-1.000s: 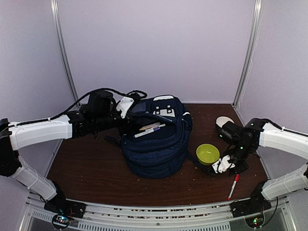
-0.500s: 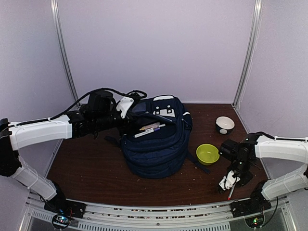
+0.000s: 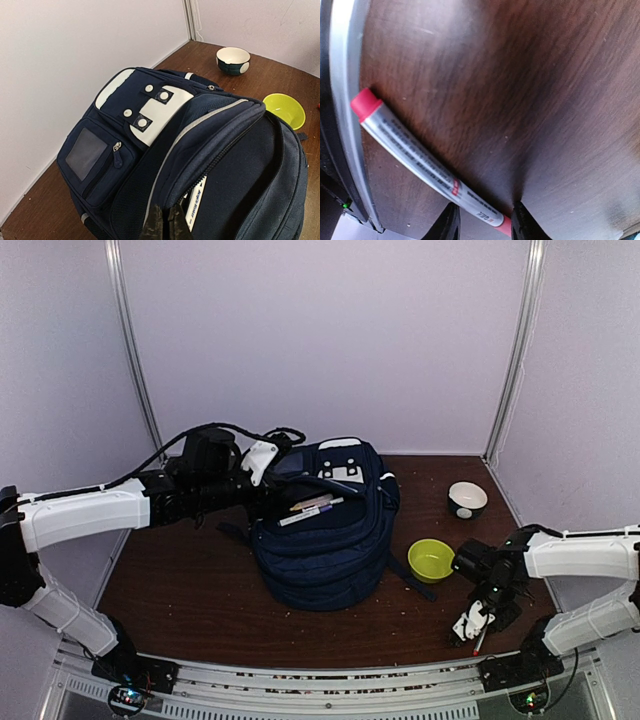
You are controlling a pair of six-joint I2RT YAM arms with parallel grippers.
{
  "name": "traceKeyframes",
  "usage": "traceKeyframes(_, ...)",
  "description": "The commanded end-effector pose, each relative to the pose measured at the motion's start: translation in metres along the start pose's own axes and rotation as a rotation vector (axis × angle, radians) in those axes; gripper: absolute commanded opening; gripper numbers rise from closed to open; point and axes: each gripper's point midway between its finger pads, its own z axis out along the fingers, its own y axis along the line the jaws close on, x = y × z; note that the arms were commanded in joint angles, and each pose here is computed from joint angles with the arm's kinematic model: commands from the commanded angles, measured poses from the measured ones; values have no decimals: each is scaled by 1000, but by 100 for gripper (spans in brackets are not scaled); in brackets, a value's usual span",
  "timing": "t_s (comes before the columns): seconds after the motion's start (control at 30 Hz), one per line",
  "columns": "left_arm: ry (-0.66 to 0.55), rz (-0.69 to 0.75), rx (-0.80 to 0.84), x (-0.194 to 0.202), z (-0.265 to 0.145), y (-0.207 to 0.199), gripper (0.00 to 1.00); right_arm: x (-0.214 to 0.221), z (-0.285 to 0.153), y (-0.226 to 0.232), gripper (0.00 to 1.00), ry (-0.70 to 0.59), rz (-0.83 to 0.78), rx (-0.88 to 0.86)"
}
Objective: Pack the student bag
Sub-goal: Grab the pen from the corner of the board.
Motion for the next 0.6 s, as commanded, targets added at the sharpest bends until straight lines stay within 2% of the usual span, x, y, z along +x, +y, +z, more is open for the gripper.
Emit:
traceKeyframes(0.0,-135,-16,-84,-41,-18,25,0,1,12,-6,35,26,-15,43)
traceKeyframes(0.3,-140,-20,-83,-41,-19,25,0,-21,7,-30,24,-81,55,85)
traceKeyframes(0.57,-140,-16,-87,-42,-22,26,0,-54,-7,-56,23,-196,132,88)
